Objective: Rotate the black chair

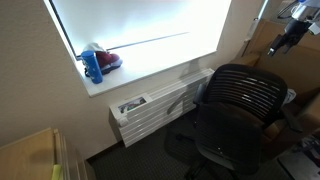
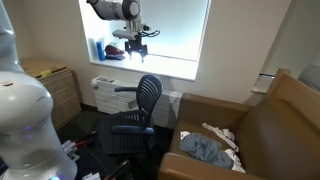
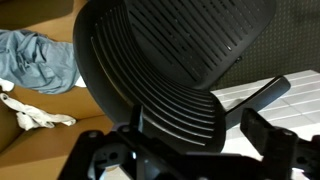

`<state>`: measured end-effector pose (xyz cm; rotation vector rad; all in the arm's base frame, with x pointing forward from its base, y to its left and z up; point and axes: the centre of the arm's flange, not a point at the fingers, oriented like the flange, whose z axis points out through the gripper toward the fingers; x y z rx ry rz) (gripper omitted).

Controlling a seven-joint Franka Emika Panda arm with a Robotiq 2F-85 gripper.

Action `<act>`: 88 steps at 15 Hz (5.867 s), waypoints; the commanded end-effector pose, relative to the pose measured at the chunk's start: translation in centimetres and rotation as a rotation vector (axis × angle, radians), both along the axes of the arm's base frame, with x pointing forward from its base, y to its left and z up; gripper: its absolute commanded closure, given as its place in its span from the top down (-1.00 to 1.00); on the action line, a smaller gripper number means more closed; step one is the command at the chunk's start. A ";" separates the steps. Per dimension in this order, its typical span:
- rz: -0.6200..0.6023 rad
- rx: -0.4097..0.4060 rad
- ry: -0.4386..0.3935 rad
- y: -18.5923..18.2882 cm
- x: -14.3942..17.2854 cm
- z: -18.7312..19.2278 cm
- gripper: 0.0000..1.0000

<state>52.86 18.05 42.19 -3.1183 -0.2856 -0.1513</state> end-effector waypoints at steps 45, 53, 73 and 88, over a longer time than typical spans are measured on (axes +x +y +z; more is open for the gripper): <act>0.438 0.241 -0.075 -6.3 9.4 -13.7 1.00; 0.543 -0.025 -0.232 -9.6 11.3 -13.7 1.00; 0.493 0.022 -0.135 -10.0 10.9 -16.0 1.00; 0.464 0.034 -0.098 -9.6 10.5 -17.7 0.61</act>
